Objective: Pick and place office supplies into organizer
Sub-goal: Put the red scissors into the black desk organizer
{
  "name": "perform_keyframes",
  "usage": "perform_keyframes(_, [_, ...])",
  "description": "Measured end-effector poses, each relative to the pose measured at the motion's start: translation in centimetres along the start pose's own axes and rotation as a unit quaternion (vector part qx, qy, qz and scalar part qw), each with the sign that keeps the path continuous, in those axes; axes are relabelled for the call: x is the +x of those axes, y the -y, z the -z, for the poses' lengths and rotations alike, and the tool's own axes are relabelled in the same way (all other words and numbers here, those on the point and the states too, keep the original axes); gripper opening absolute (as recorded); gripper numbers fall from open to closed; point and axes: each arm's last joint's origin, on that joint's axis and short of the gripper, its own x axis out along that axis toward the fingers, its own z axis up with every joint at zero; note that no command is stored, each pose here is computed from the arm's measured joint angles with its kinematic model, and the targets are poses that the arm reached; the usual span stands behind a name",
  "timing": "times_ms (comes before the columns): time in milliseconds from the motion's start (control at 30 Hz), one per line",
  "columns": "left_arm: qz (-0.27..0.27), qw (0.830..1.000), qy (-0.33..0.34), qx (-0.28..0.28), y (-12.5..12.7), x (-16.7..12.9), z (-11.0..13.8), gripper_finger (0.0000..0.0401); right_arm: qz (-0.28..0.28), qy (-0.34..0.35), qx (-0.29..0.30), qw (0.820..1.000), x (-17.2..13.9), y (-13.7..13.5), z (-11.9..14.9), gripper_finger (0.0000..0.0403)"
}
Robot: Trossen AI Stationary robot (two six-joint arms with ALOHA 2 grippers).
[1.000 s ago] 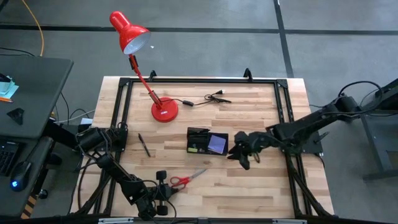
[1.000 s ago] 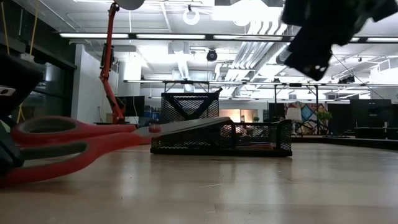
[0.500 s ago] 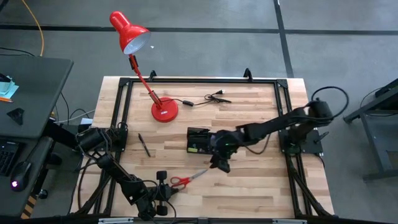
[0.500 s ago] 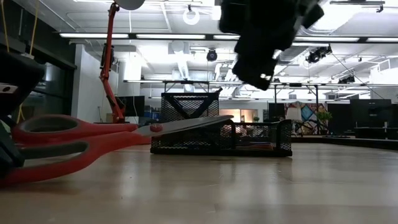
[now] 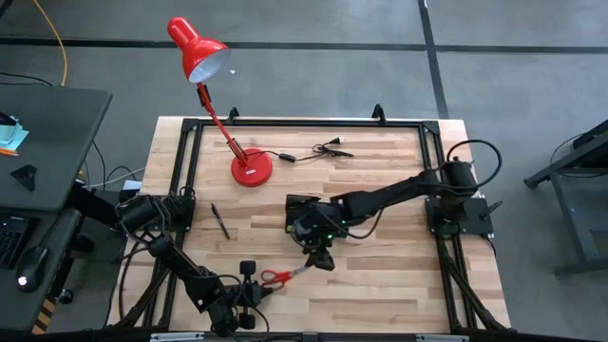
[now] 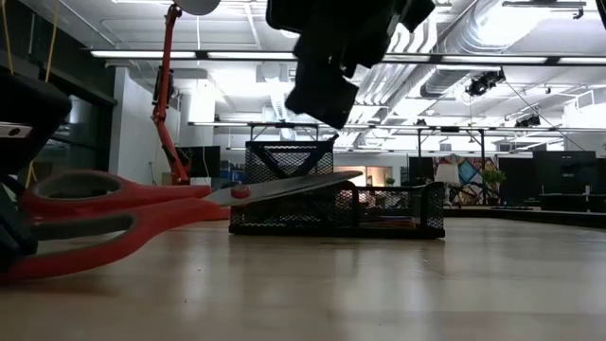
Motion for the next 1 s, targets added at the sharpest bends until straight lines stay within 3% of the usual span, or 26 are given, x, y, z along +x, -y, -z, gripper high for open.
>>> perform_keyframes(200, [0.001,1.000,0.000,0.011,0.0,0.0,0.0,0.0000,-0.031,-0.008,0.023,0.999,-0.3,0.8,-0.1,0.0192])
perform_keyframes(433, [0.001,1.000,0.000,0.029,0.0,0.0,0.0,0.0000,-0.025,-0.007,0.031,0.999,-0.3,1.6,0.2,0.0190])
perform_keyframes(700, [0.000,0.999,0.003,0.032,0.0,0.0,-0.1,0.0000,-0.050,-0.038,0.056,0.996,2.6,2.3,1.3,0.0188])
perform_keyframes(1000, [-0.002,1.000,0.007,0.031,0.0,0.0,-0.1,0.0000,-0.063,-0.039,0.038,0.997,3.9,1.2,1.6,0.0184])
